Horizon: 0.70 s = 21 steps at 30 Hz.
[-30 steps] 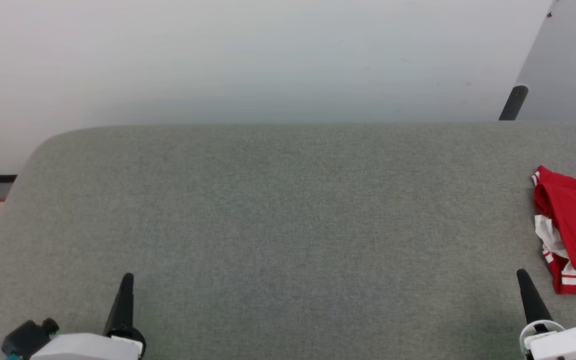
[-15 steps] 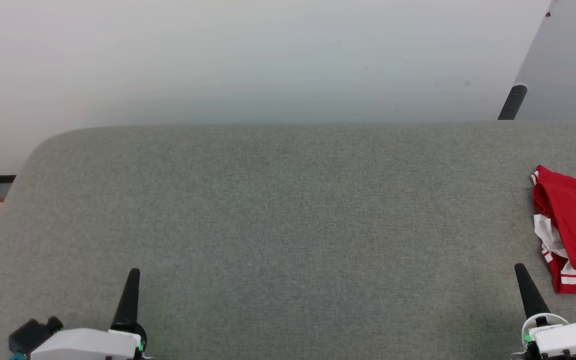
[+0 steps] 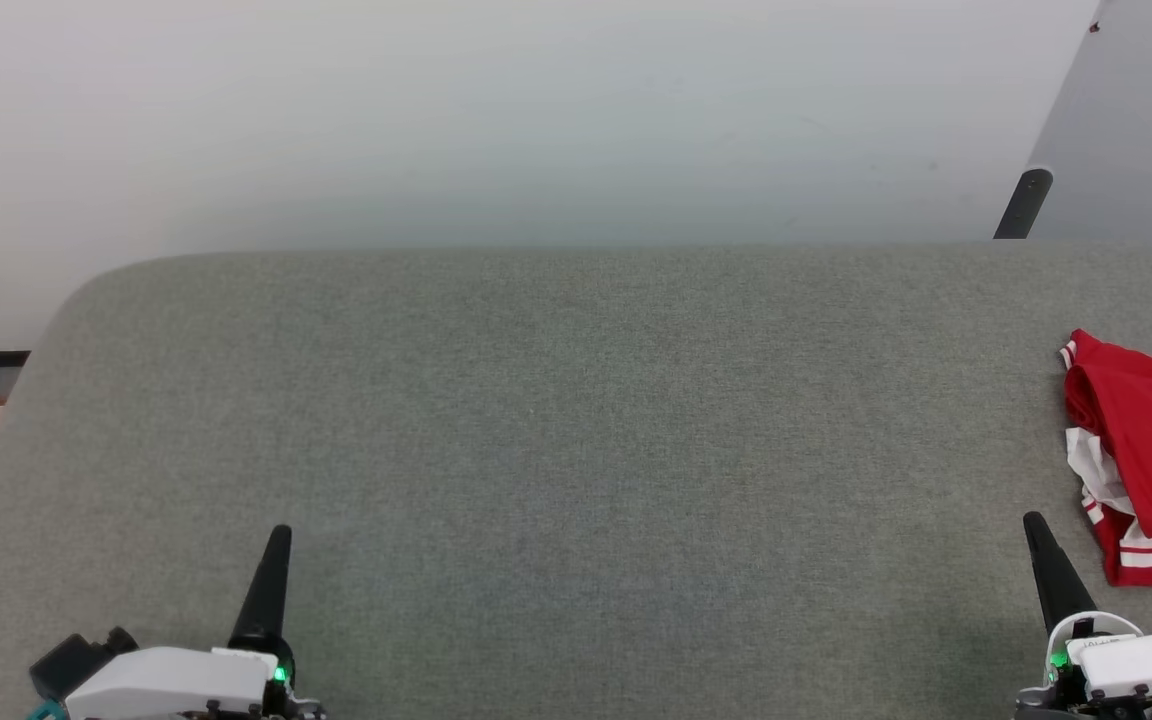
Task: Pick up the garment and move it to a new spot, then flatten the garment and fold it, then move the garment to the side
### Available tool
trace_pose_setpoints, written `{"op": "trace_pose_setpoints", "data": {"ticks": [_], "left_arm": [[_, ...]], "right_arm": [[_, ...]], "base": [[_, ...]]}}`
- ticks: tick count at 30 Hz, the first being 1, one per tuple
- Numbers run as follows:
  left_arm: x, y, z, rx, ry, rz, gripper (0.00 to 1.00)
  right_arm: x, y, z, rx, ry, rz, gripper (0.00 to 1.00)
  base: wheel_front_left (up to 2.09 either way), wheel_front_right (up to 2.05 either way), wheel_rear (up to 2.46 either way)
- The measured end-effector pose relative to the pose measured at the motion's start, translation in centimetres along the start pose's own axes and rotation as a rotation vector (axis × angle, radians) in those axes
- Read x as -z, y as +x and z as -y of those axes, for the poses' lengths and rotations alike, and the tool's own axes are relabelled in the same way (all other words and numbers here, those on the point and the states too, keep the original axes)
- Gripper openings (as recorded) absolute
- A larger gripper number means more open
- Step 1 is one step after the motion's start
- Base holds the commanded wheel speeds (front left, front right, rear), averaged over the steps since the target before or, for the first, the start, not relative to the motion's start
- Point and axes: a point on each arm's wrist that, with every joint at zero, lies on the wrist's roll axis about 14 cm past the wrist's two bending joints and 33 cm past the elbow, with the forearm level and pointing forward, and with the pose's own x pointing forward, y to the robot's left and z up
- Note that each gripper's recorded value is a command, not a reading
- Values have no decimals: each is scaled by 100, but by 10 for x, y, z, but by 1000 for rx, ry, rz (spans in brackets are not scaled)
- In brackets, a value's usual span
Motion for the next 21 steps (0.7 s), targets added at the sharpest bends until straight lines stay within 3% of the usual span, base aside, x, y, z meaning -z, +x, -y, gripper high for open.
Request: {"op": "trace_pose_setpoints", "data": {"ticks": [21], "left_arm": [[7, 6, 9, 26, -171, -20, 0]], "right_arm": [[1, 5, -7, -24, 167, 0, 0]], "base": [[0, 0, 0]]}}
